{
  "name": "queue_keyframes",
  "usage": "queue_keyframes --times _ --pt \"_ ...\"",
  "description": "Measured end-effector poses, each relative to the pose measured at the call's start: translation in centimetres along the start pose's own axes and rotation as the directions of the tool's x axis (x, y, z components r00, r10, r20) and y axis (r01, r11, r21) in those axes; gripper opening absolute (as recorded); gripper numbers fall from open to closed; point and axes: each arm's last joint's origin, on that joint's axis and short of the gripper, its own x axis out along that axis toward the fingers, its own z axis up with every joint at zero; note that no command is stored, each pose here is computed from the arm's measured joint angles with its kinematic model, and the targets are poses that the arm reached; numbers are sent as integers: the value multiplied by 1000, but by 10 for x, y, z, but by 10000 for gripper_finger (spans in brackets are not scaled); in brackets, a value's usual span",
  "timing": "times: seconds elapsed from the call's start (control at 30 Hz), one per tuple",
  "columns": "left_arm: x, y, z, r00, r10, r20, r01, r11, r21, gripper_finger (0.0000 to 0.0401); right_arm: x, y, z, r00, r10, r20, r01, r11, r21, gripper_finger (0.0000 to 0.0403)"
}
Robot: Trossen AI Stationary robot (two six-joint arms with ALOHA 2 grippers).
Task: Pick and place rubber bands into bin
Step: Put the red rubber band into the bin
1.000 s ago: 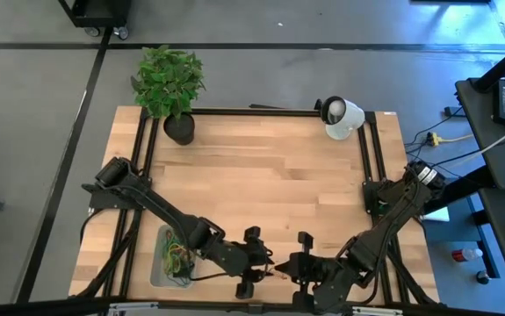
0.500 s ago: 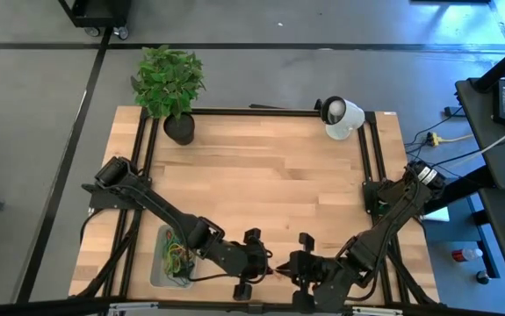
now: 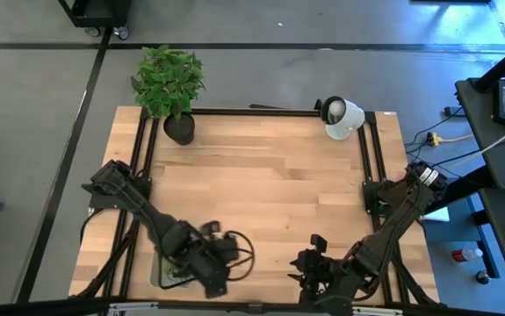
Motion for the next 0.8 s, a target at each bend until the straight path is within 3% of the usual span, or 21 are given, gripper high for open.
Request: queue_keyframes --times 0.23,0.43,0.6,0.8 --pt "-30 0 -48 950 195 -245 -238 958 -160 3 -6 5 -10 1000 12 -12 -12 1000 -23 141" --pt "-37 -11 -79 942 248 -228 -303 920 -249 3 -7 6 -14 1000 5 -20 -6 1000 -18 131" --pt "-17 -5 -98 901 333 -278 -402 882 -247 3 -7 5 -14 1000 1 -21 -1 1000 -21 127" --pt "15 12 -126 801 439 -408 -556 799 -231 3 -7 5 -14 1000 0 -22 -1 1000 -22 125"
